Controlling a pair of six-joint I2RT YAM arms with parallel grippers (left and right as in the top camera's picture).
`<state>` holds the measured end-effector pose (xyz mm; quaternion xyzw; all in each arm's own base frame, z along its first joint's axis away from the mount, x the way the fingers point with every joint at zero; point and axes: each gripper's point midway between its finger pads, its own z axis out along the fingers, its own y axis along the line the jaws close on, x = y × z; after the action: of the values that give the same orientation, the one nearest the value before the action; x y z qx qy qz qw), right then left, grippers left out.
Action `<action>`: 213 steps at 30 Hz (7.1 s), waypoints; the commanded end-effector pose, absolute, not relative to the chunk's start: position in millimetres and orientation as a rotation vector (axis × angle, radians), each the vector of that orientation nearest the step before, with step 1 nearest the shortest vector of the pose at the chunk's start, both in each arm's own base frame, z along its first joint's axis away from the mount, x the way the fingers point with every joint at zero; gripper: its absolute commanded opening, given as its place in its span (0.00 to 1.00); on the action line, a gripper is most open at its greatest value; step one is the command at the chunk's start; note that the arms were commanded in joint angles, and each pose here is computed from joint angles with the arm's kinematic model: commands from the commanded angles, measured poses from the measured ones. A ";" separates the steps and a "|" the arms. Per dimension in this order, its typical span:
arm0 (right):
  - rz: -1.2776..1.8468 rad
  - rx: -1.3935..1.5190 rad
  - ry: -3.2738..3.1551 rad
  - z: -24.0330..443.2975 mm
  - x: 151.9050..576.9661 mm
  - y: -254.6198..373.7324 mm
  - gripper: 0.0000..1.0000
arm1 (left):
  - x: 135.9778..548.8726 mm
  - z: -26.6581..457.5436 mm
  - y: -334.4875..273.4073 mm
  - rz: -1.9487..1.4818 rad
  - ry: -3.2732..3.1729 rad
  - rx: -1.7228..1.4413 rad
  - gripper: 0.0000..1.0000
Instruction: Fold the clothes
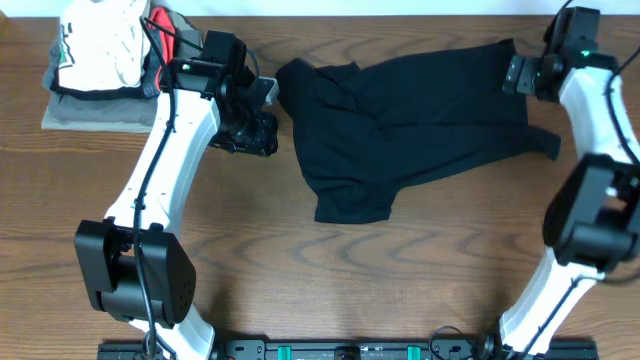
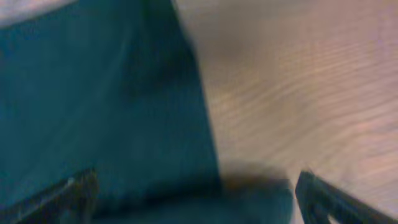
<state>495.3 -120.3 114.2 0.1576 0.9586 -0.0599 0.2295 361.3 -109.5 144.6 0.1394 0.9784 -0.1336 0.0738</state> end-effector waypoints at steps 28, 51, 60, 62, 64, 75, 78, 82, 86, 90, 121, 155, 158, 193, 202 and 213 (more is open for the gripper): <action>-0.108 0.954 2.658 35.9 400.5 -117.6 0.52 | 358.9 149.8 -111.2 -0.420 2.930 0.398 0.47; -0.114 0.912 2.428 20.5 429.2 -131.0 0.14 | 359.3 149.9 -111.2 -0.420 2.928 0.398 0.47; -0.112 0.966 2.587 40.9 377.0 -114.9 0.01 | 360.5 150.1 -111.5 -0.420 2.923 0.397 0.47; -0.138 0.983 2.609 59.1 357.5 -114.8 0.01 | 360.7 150.1 -111.5 -0.420 2.922 0.398 0.47; -0.160 1.008 2.625 72.9 339.5 -116.8 0.01 | 360.6 150.1 -111.5 -0.420 2.923 0.398 0.47; -0.230 1.064 2.813 75.4 274.4 -116.7 0.30 | 359.7 149.9 -111.3 -0.420 2.927 0.399 0.47; -0.230 1.065 2.819 75.0 272.8 -116.0 0.51 | 354.6 149.1 -110.4 -0.421 2.949 0.398 0.47; -0.204 1.050 2.817 75.0 276.1 -114.1 0.55 | 345.6 147.8 -108.8 -0.423 2.987 0.395 0.47; -0.066 0.916 2.809 75.8 296.5 -101.6 0.57 | 341.1 143.9 -108.1 -0.426 3.007 0.393 0.45; 0.012 0.786 2.781 79.2 316.6 -90.2 0.59 | 324.5 128.1 -116.1 -0.508 3.054 0.434 0.41; 0.002 0.651 2.781 81.4 327.6 -80.0 0.61 | 298.3 -3.7 -190.2 -0.164 3.003 1.007 0.61; 0.002 0.643 2.739 84.5 337.2 -82.3 0.61 | 182.2 51.9 -158.5 -0.228 3.733 0.269 0.06; 0.002 0.642 2.739 84.5 337.3 -82.3 0.61 | 172.7 58.9 -161.7 -0.274 3.781 0.241 0.10; 0.023 0.606 2.708 87.8 348.1 -75.0 0.60 | 488.6 63.1 -172.4 -0.351 2.546 0.298 0.33; 0.029 0.574 2.719 87.5 349.1 -66.4 0.60 | 517.0 16.2 -178.4 -0.355 2.492 0.295 0.22; 0.029 0.572 2.712 88.1 350.6 -66.6 0.60 | 467.6 10.9 -151.3 -0.260 2.725 0.268 0.22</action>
<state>349.4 -73.3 90.3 0.2143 0.9589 0.0075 0.1860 475.9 -162.2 5.3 0.0964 0.9675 -0.1100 0.2062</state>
